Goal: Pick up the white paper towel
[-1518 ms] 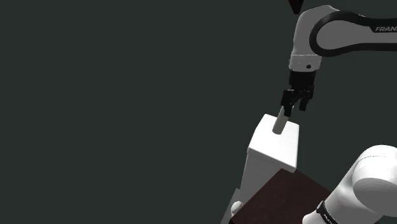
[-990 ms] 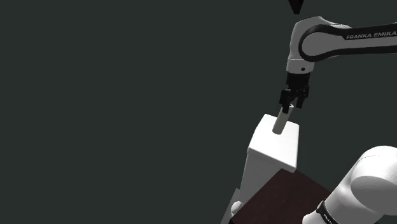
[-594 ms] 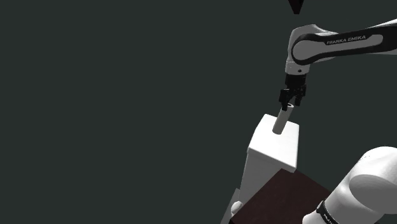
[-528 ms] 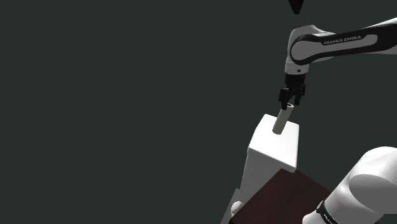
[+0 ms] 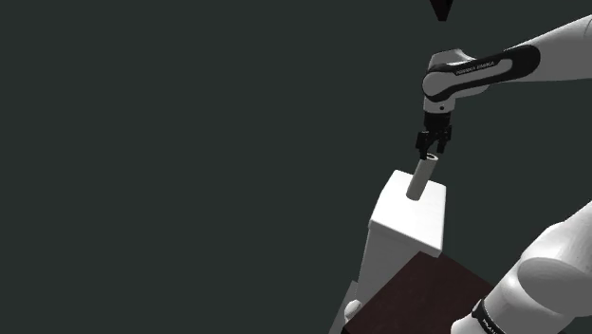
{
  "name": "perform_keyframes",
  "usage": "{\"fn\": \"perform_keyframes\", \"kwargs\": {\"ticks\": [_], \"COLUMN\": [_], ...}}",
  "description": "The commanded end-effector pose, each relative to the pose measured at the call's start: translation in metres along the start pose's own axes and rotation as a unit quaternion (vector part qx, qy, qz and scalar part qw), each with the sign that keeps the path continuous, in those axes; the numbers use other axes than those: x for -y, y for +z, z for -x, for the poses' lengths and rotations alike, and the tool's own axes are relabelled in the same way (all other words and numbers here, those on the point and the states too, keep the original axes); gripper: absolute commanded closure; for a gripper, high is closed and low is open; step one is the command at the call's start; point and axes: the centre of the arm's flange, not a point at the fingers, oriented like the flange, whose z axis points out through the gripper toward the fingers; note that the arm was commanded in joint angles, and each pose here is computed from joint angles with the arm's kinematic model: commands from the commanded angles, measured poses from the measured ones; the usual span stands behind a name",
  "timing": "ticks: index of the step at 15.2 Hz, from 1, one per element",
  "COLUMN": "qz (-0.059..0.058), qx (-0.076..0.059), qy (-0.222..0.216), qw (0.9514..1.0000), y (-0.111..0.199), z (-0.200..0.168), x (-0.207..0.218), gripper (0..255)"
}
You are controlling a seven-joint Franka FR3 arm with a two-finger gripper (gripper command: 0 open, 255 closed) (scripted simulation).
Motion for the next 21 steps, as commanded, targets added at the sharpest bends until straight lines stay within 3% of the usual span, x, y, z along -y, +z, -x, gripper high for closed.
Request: {"fn": "perform_keyframes", "kwargs": {"ticks": [1, 10, 19, 20, 21], "qz": [0.003, 0.012, 0.012, 0.012, 0.012], "qx": [0.000, 0.002, 0.002, 0.002, 0.002], "qy": [0.001, 0.006, 0.006, 0.006, 0.006], "qw": [1.0000, 0.9999, 0.9999, 0.9999, 0.9999], "y": [0.009, 0.036, 0.075, 0.077, 0.077], "z": [-0.016, -0.082, -0.089, -0.090, -0.091], "x": [-0.022, -0.111, -0.105, -0.104, -0.105], "gripper": [0, 0, 0, 255, 255]}}
